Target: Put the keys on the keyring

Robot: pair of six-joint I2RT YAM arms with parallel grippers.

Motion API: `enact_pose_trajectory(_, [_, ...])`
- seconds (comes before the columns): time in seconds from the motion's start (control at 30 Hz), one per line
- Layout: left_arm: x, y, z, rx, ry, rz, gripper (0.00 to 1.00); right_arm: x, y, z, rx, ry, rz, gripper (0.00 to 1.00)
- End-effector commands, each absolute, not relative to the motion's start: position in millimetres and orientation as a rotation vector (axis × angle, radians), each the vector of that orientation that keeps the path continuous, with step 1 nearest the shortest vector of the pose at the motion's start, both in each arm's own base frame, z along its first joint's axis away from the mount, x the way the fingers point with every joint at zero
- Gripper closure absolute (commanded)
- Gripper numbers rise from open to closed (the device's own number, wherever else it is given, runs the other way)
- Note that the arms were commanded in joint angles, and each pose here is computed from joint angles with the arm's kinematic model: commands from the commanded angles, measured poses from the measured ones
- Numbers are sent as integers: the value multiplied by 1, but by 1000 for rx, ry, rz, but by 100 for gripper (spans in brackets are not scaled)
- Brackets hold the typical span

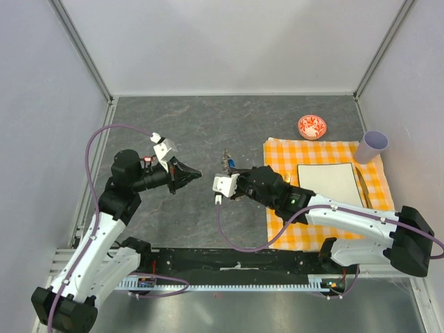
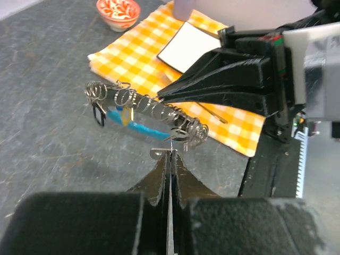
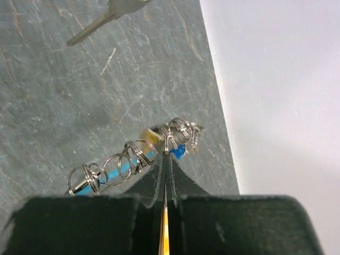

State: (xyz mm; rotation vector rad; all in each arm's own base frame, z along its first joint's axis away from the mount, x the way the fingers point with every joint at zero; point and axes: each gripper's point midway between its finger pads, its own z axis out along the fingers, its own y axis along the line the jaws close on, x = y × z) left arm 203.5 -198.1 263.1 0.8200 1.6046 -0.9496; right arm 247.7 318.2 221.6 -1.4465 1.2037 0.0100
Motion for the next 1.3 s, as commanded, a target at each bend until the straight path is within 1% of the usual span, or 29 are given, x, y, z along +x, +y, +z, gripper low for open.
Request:
enact_pose_trajectory(0.0, [187, -218, 299, 908, 1501, -1119, 98, 257, 312, 256, -1295, 1126, -97, 100])
enact_pose_trajectory(0.17, [192, -230, 295, 905, 1559, -1203, 98, 252, 315, 266, -1257, 1090, -89, 100])
enact_pose_trajectory(0.33, [192, -236, 285, 849, 1655, -1278, 98, 244, 316, 276, -1203, 1076, -16, 100])
enact_pose_trajectory(0.97, [210, -245, 258, 681, 1904, -1295, 98, 234, 327, 269, -1230, 1058, 21, 100])
enact_pose_trajectory(1.27, [207, -247, 255, 665, 1933, -1327, 98, 232, 331, 263, -1256, 1059, 9, 99])
